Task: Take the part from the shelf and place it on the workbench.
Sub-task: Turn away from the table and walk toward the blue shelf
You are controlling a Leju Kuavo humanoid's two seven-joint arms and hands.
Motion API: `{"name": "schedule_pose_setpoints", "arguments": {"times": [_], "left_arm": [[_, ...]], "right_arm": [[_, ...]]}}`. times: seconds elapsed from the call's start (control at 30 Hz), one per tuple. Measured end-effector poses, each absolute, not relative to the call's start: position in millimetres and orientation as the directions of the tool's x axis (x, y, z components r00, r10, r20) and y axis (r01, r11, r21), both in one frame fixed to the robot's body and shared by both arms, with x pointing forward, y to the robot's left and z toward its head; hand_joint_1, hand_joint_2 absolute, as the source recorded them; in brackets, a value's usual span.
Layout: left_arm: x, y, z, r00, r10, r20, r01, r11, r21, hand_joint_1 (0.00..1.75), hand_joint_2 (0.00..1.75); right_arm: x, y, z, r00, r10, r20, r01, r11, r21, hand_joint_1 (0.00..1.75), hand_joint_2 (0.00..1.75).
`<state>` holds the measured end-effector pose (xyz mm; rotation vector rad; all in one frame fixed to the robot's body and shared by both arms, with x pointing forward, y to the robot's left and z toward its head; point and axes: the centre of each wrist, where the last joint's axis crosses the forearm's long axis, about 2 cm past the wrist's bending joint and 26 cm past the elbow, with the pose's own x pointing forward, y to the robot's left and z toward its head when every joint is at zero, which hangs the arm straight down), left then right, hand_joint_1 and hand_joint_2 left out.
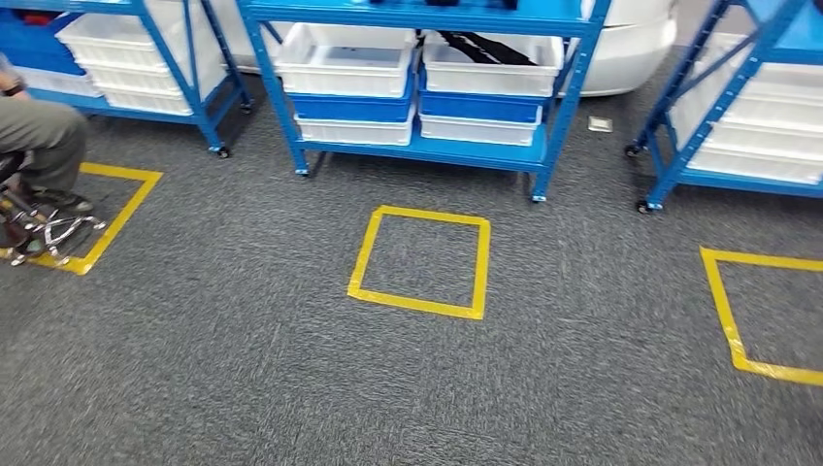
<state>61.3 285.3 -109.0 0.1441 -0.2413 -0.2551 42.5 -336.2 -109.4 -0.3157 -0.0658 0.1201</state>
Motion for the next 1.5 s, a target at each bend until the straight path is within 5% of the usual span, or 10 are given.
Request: {"name": "schedule_pose_setpoints", "arguments": {"times": [0.03, 0.17, 1.5], "left_arm": [[59.8, 285.5, -109.2, 0.940, -0.266, 0.214, 0.232, 0.958, 0.171, 0.00, 0.00], [58.5, 285.6, -109.4, 0.940, -0.267, 0.212, 0.234, 0.957, 0.170, 0.00, 0.00], [63.2, 283.4, -108.7, 0.933, -0.293, 0.210, 0.260, 0.950, 0.171, 0.00, 0.00]], "right_arm": [[42.5, -336.2, -109.4, 0.991, 0.128, 0.046, -0.107, 0.943, -0.314, 0.00, 0.00], [39.7, -336.4, -109.6, 0.991, 0.129, 0.042, -0.109, 0.940, -0.323, 0.00, 1.75], [39.8, -337.2, -109.5, 0.987, 0.162, 0.019, -0.146, 0.929, -0.341, 0.00, 1.75]]}}
